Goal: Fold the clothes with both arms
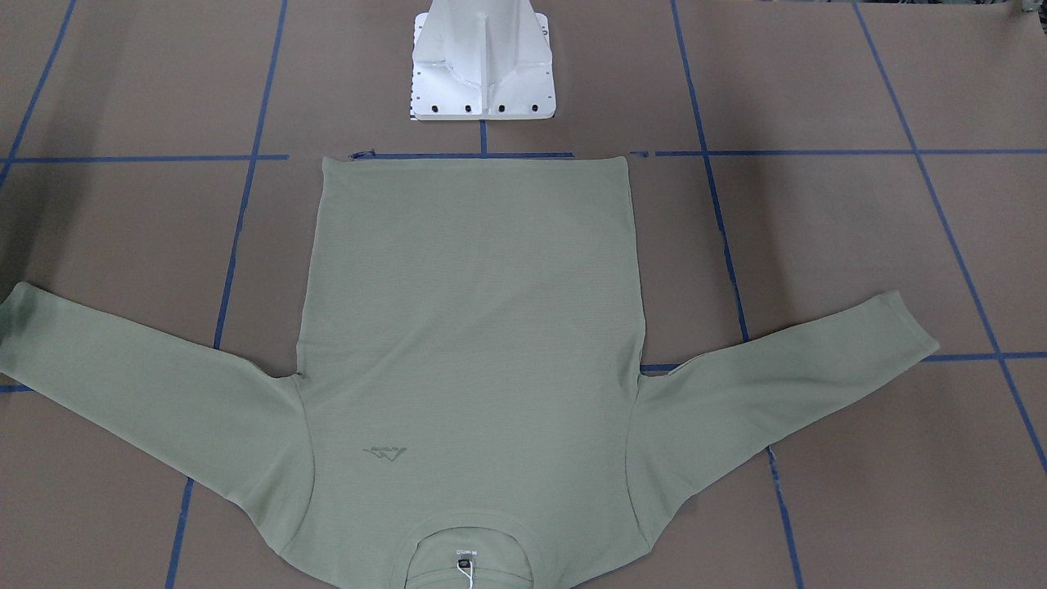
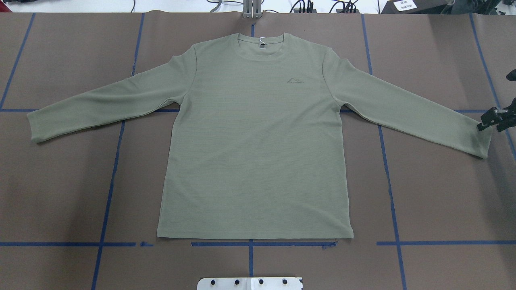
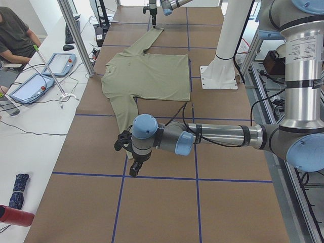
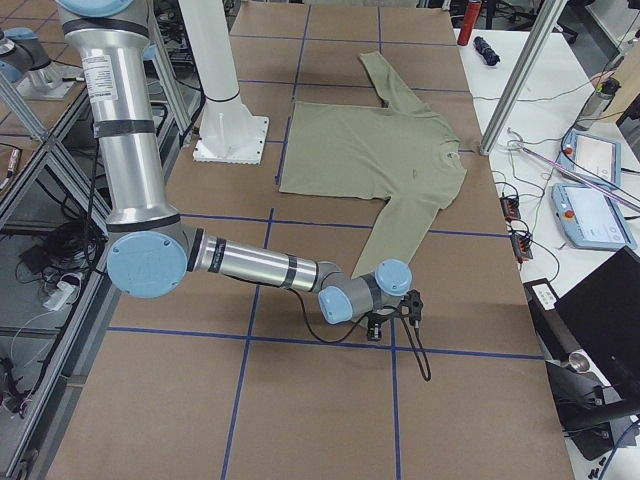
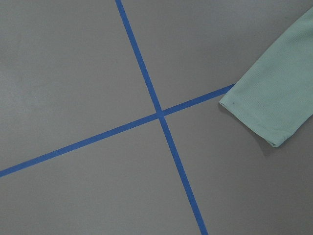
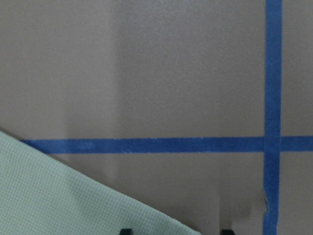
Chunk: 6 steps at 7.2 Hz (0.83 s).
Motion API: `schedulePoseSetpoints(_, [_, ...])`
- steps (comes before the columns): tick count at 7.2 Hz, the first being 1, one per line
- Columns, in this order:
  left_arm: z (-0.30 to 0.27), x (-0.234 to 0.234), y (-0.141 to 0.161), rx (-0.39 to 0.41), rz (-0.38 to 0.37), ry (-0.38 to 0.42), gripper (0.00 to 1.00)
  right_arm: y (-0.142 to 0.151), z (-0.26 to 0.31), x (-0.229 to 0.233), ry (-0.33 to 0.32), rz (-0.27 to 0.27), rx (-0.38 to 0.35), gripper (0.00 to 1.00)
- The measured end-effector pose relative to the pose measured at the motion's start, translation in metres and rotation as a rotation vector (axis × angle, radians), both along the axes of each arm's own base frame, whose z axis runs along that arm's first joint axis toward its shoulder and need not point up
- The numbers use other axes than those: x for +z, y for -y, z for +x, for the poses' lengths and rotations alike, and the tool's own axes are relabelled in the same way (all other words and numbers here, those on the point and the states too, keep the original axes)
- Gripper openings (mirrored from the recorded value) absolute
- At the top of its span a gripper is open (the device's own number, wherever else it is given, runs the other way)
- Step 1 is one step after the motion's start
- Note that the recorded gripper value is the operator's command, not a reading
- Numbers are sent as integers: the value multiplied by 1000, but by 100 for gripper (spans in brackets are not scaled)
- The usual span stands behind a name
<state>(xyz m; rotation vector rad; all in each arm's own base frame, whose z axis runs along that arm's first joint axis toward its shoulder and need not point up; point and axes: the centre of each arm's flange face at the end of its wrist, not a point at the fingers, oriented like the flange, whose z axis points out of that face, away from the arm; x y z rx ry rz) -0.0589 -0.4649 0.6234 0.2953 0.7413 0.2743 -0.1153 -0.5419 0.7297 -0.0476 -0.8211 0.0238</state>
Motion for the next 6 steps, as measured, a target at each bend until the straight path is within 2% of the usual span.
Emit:
schedulePoseSetpoints(3, [0,1,-1,0,-2,0,100,1,0,-2,2,-10,13,0])
schedulePoseSetpoints(6, [0,1,-1,-1,-4,0,100,4,0,-28,31,40,9,0])
